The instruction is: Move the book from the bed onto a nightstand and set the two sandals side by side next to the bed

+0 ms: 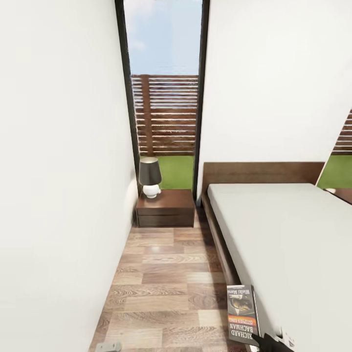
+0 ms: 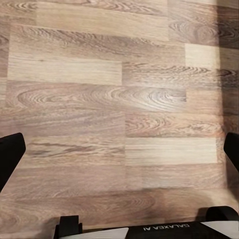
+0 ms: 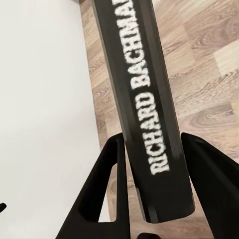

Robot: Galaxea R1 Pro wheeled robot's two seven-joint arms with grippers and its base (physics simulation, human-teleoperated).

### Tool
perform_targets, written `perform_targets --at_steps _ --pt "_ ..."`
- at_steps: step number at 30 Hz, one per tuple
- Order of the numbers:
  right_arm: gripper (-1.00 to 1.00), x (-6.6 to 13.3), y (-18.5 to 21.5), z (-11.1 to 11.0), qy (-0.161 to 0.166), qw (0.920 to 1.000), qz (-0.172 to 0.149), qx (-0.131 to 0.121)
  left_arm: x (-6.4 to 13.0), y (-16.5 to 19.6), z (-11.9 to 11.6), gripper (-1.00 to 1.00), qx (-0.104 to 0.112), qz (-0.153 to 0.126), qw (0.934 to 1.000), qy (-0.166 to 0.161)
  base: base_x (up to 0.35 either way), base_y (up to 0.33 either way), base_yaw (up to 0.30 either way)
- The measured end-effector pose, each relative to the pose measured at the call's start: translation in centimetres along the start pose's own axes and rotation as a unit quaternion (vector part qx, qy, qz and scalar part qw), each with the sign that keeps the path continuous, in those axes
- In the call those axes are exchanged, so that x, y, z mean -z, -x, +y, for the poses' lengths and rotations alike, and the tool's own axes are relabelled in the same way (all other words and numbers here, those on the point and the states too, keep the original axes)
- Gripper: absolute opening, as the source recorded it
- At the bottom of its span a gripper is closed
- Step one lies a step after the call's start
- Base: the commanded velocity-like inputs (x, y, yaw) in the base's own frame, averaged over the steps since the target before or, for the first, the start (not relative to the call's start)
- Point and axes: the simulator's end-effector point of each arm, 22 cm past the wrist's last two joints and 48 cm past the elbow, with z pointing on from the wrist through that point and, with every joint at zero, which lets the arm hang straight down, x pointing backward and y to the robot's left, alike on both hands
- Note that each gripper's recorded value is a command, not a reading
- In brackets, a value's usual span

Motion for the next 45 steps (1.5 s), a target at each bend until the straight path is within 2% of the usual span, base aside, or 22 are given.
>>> perform_targets --at_steps 19,45 --pt "-1.0 -0.2 -0.9 -0.9 -0.008 0.9999 0.01 -0.007 -0.3 -1.3 0.2 1.0 0.003 0.014 0.9999 0.002 0.007 0.0 0.0" --pt "-1.0 -0.2 -1.1 -1.0 -0.009 0.9999 0.012 -0.006 -0.3 -1.4 0.3 1.0 0.003 0.015 0.9999 0.002 0.314 0.0 0.0"
